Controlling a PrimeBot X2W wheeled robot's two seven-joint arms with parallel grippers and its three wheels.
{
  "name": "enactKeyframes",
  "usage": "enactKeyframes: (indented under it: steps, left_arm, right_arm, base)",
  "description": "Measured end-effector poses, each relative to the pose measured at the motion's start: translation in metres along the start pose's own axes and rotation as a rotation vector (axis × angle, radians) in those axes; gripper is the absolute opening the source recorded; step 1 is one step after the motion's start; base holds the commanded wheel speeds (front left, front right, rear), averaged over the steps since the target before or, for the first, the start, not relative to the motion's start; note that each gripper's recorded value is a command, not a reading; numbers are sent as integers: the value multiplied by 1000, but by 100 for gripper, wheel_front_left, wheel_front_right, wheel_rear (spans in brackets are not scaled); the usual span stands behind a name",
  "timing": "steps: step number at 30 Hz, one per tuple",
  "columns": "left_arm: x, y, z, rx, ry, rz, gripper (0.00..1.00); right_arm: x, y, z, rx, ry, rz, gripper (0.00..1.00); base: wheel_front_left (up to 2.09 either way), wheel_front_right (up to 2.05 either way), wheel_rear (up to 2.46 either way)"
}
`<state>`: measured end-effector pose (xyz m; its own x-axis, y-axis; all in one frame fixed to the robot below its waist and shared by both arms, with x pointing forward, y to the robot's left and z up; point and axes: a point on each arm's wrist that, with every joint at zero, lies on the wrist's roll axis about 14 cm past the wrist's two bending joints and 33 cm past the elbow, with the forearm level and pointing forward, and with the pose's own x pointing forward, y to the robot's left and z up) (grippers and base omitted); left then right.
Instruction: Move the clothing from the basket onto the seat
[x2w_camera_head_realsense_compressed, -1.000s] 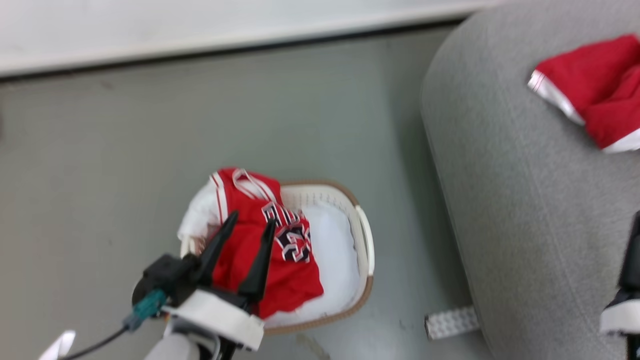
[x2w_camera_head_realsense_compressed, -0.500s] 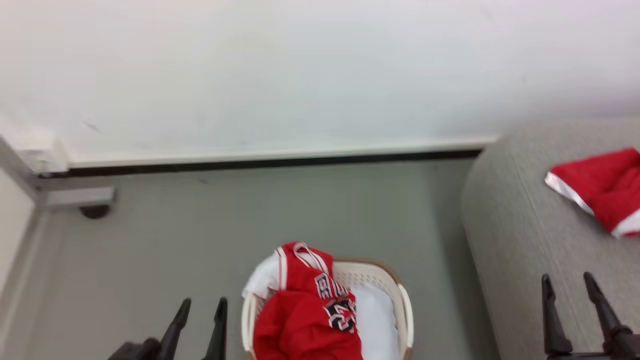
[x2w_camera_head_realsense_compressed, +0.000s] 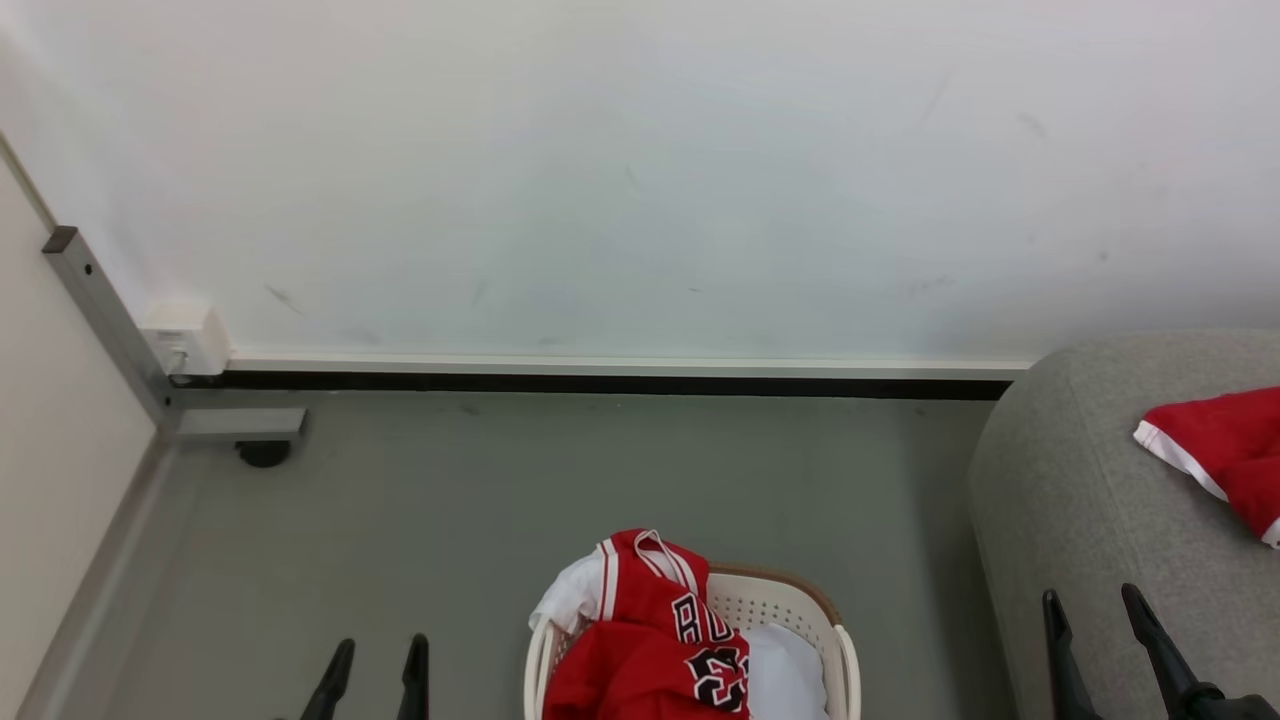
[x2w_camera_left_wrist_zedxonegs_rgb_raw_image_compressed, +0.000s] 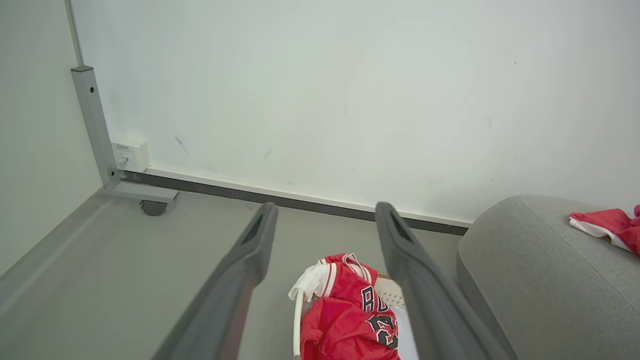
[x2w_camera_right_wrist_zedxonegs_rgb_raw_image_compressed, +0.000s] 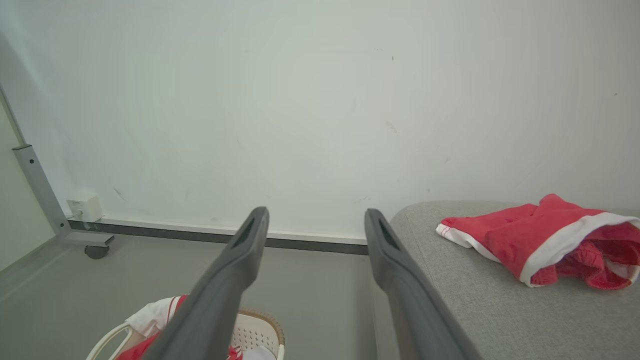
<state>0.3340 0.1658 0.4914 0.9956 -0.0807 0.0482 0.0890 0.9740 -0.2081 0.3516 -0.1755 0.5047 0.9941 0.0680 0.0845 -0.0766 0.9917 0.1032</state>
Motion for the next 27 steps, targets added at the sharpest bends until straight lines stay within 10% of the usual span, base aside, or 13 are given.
enactKeyframes:
  steps: [17, 27]
  left_arm:
    - [74, -68, -22, 11, 59, -248, 100]
    - [158, -119, -107, 123, 327, -471, 100]
  right_arm:
    - [7, -27, -13, -9, 44, -81, 100]
    - [46, -51, -28, 1, 67, -135, 100]
  base:
    - [0, 0, 0]
    - [0, 0, 0]
